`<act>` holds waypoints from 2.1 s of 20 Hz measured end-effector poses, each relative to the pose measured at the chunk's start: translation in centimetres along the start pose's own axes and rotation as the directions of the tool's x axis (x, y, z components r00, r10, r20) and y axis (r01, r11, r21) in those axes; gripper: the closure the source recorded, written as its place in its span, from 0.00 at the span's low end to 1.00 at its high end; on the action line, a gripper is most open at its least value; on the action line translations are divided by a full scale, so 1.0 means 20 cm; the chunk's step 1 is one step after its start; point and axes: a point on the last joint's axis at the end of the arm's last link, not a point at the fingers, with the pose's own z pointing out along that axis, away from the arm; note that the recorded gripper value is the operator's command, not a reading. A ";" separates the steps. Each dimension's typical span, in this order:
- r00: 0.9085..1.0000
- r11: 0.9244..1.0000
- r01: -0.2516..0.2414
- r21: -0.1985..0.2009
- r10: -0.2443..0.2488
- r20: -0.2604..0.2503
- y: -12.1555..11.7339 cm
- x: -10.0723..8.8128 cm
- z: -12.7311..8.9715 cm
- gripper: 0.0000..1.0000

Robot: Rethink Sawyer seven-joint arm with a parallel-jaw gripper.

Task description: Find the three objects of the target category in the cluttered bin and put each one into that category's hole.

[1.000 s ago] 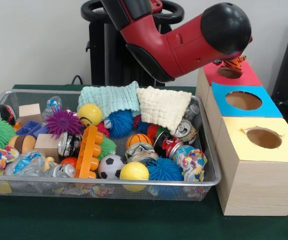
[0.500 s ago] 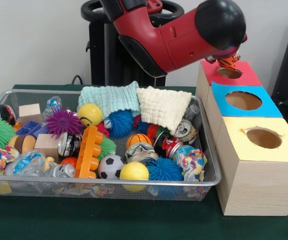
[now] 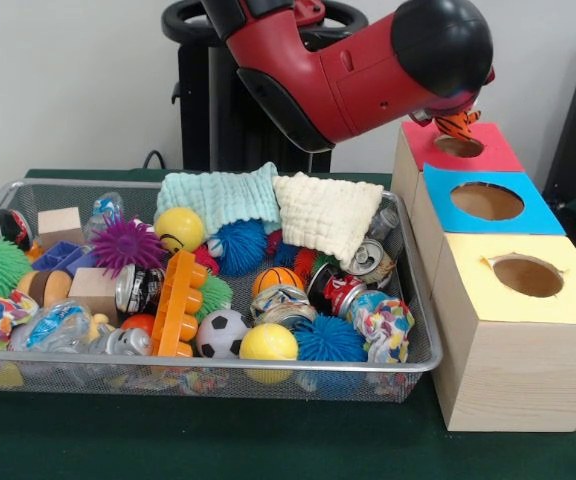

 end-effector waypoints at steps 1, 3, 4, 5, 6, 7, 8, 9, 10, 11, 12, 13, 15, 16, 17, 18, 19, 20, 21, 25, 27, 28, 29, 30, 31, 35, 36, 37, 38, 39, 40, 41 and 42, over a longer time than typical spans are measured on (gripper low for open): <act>1.000 1.000 0.000 -0.002 0.000 0.000 0.00 0.00 0.00 1.00; 1.000 1.000 -0.001 -0.004 0.001 0.001 0.00 0.00 0.00 1.00; 1.000 1.000 -0.001 -0.006 0.001 0.001 0.00 0.00 0.00 1.00; 1.000 1.000 -0.002 -0.008 0.002 0.001 0.01 0.00 0.00 1.00; 1.000 1.000 -0.003 -0.012 0.003 0.002 0.01 0.00 -0.01 1.00; 1.000 1.000 -0.003 -0.013 0.003 0.002 0.01 0.00 -0.01 1.00; 1.000 1.000 -0.004 -0.014 0.004 0.003 0.01 0.00 -0.01 1.00; 1.000 1.000 -0.004 -0.016 0.004 0.003 0.01 0.00 -0.01 1.00; 1.000 1.000 -0.005 -0.018 0.005 0.003 0.01 -0.01 -0.01 1.00; 1.000 1.000 -0.005 -0.019 0.005 0.004 0.01 -0.01 -0.01 1.00; 1.000 1.000 -0.005 -0.020 0.005 0.004 0.01 -0.01 -0.01 1.00; 1.000 1.000 -0.006 -0.022 0.006 0.004 0.01 -0.01 -0.01 1.00; 1.000 1.000 -0.006 -0.023 0.006 0.004 0.01 -0.01 -0.01 1.00; 1.000 1.000 -0.006 -0.022 0.006 0.004 0.01 -0.01 -0.01 1.00; 1.000 1.000 -0.006 -0.023 0.006 0.004 0.01 -0.01 -0.01 1.00; 1.000 1.000 -0.006 -0.023 0.006 0.004 0.01 -0.01 -0.01 1.00; 1.000 1.000 -0.006 -0.025 0.006 0.003 0.01 -0.01 -0.01 1.00; 1.000 1.000 -0.006 -0.026 0.006 0.002 0.01 -0.01 -0.01 1.00; 1.000 1.000 -0.006 -0.027 0.006 0.001 0.01 -0.01 0.00 1.00; 1.000 1.000 -0.006 -0.031 0.006 0.001 0.01 -0.02 0.01 1.00; 1.000 1.000 -0.006 -0.031 0.006 0.008 0.00 -0.02 0.02 1.00; 1.000 1.000 -0.006 -0.030 0.006 0.014 0.00 -0.03 0.02 1.00; 1.000 1.000 -0.006 -0.029 0.007 0.019 0.00 -0.03 0.02 1.00; 1.000 1.000 -0.006 -0.028 0.007 0.026 0.00 -0.04 0.02 1.00; 1.000 1.000 -0.006 -0.027 0.007 0.030 0.00 -0.04 0.02 1.00; 0.999 1.000 -0.006 -0.021 0.007 0.051 -0.01 -0.06 0.02 1.00; 0.999 1.000 -0.006 -0.021 0.007 0.054 -0.01 -0.06 0.02 1.00; 0.998 1.000 -0.006 -0.020 0.008 0.057 -0.01 -0.06 0.02 1.00; 0.998 1.000 -0.006 -0.020 0.008 0.058 -0.01 -0.06 0.02 1.00; 0.998 1.000 -0.006 -0.020 0.008 0.058 -0.01 -0.06 0.02 1.00; 0.998 1.000 -0.006 -0.020 0.008 0.058 -0.01 -0.06 0.02 1.00; 0.998 1.000 -0.006 -0.020 0.008 0.058 -0.01 -0.06 0.02 1.00; 0.998 1.000 -0.006 -0.020 0.008 0.058 -0.01 -0.06 0.02 0.00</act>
